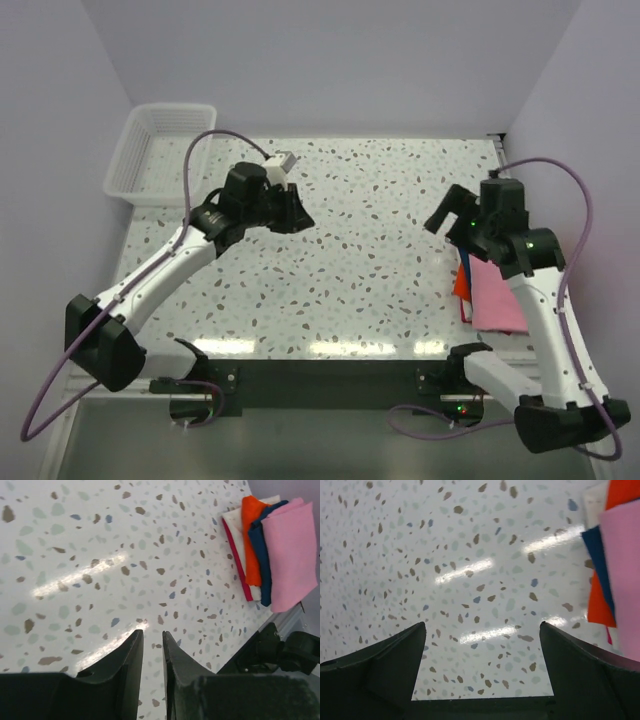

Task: Fold and stack the t-shirts
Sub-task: Reset both grippers

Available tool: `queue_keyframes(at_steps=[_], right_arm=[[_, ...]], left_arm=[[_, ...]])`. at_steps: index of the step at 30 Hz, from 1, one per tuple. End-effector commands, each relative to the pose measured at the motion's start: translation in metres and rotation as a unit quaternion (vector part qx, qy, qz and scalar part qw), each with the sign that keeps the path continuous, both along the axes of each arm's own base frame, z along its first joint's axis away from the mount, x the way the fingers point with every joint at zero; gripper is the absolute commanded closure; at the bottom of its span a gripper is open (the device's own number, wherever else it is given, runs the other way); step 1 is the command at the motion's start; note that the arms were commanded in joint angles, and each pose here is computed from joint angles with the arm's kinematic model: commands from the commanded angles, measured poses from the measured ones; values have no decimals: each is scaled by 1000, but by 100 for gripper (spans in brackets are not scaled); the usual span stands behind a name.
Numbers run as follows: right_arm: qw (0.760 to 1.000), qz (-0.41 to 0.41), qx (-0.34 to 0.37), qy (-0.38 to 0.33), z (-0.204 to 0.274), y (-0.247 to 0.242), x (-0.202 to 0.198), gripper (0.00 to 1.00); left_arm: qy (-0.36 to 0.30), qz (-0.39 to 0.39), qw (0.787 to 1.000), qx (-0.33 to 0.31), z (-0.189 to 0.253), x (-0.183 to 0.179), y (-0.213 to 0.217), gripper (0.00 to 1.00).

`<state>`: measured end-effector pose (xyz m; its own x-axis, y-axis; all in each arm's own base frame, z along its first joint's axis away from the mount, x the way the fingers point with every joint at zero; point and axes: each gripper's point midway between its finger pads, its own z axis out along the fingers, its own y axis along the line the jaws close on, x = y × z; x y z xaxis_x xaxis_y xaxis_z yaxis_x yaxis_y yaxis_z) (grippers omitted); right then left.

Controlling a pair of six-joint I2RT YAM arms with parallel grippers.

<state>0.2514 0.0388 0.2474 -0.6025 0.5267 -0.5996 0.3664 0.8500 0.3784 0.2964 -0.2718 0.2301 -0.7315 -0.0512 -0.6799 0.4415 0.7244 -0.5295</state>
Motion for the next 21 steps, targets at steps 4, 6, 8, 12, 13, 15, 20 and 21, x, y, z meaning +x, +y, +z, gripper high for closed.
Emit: queue_keyframes(at_steps=[4,6,8,12,13,15,20,21], right_arm=[[993,106,-41,-20,-27,99,35,1],[987,149,-54,-30,-37,137,37,1],[980,183,-63,-43,-39,164,35,1],[971,219,-80,-53,-52,188,34,1],[970,223,-80,-56,-53,189,33,1],[970,223,-77,-65,-60,188,33,1],[970,207,-99,-77,-62,173,32,1],[970,205,-104,-78,-62,171,33,1]], left_arm=[[-75,91,991,62,-1,-2,73,69],[-78,111,987,89,-12,-6,89,68],[-79,123,983,110,-20,-14,102,66],[-90,170,971,145,-29,-19,129,63],[-88,172,969,152,-35,-21,133,63],[-92,179,967,155,-35,-22,137,62],[-101,179,967,151,-35,-23,137,61],[-106,177,967,146,-33,-22,136,62]])
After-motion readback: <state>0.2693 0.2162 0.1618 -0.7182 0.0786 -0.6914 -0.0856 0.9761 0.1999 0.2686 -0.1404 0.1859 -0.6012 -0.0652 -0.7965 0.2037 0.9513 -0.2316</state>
